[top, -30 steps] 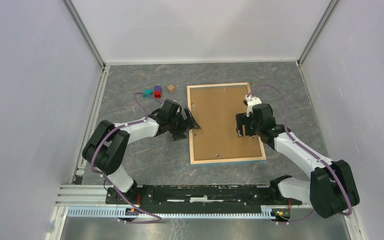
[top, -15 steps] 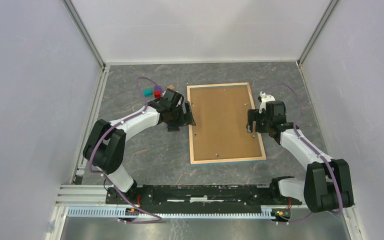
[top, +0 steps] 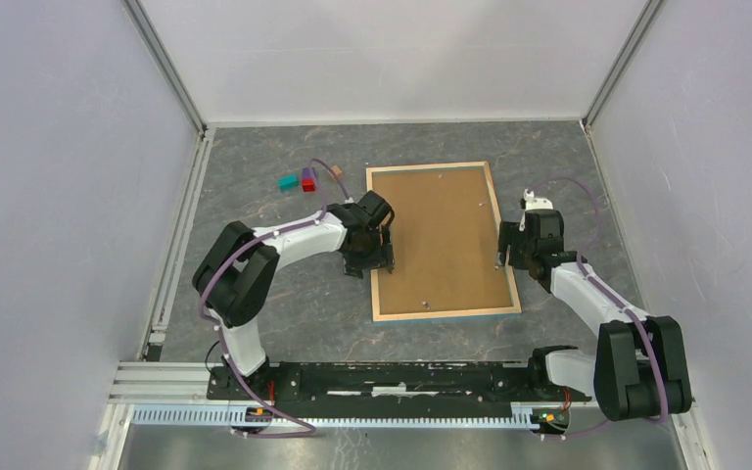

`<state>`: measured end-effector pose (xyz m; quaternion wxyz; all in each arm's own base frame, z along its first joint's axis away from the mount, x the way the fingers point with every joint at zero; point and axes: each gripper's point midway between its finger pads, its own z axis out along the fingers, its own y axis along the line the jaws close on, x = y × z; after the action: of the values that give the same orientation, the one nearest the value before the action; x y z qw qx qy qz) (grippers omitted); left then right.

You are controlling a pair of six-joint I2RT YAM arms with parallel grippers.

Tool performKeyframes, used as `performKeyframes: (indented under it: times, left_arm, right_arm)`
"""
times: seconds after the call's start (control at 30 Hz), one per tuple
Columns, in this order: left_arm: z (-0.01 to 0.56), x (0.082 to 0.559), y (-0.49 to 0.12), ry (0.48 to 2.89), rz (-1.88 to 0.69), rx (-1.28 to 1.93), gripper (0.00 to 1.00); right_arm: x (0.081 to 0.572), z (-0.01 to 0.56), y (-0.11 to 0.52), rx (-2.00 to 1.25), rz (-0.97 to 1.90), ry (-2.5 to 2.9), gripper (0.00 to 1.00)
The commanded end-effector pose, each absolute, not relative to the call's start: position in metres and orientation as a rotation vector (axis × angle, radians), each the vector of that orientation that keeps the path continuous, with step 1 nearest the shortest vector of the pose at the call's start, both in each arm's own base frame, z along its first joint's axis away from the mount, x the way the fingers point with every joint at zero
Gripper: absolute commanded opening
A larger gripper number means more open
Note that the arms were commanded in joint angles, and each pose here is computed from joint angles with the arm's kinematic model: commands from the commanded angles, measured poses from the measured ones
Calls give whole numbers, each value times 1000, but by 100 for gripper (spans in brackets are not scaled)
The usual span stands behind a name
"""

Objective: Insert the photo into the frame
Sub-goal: Install the photo frame at the center of the board.

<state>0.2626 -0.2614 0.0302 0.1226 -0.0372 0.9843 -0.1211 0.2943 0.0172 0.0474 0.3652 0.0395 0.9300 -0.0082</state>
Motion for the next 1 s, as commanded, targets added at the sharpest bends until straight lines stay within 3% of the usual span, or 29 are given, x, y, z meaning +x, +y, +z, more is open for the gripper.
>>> performKeyframes:
  times: [0.0, 0.4, 0.6, 0.97]
  left_arm:
    - [33, 271, -268, 2843, -291, -209, 76]
    - [31, 287, -260, 2766, -213, -333, 66]
    - [24, 288, -259, 2783, -182, -368, 68]
    - [12, 268, -240, 2805, -109, -468, 49]
  right_arm:
    - [299, 42, 24, 126, 31, 2361, 76]
    - [295, 28, 34, 108, 106, 2379, 72]
    - [293, 24, 36, 102, 116, 2392, 71]
    - [292, 22, 39, 99, 136, 2399, 69]
